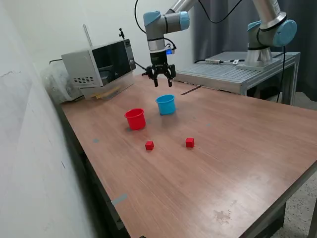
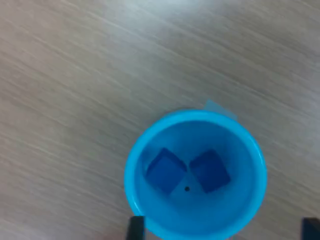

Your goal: Place red objects in the red bin, and blue objects in the blue bin.

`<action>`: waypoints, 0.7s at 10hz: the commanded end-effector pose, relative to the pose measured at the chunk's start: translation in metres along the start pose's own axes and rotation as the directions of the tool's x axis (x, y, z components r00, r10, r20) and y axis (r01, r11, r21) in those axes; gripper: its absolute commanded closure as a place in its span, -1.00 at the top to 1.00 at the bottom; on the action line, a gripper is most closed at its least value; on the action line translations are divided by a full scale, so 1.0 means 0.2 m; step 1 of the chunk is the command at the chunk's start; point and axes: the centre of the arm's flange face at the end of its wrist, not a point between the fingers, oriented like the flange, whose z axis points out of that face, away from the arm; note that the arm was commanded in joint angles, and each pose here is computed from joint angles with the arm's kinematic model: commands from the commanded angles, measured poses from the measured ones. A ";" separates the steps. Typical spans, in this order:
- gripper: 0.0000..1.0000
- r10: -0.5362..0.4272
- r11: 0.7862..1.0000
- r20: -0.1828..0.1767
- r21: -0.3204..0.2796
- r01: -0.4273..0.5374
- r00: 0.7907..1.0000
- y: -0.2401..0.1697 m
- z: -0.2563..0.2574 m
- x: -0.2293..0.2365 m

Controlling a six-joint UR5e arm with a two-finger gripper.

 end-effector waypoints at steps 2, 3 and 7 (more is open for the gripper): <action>1.00 -0.071 0.997 0.022 -0.020 0.072 0.997 0.18 -0.12 0.32; 1.00 -0.085 0.996 0.031 -0.036 0.086 0.996 0.27 -0.19 0.44; 1.00 -0.154 0.982 0.027 -0.111 0.156 0.988 0.57 -0.38 0.88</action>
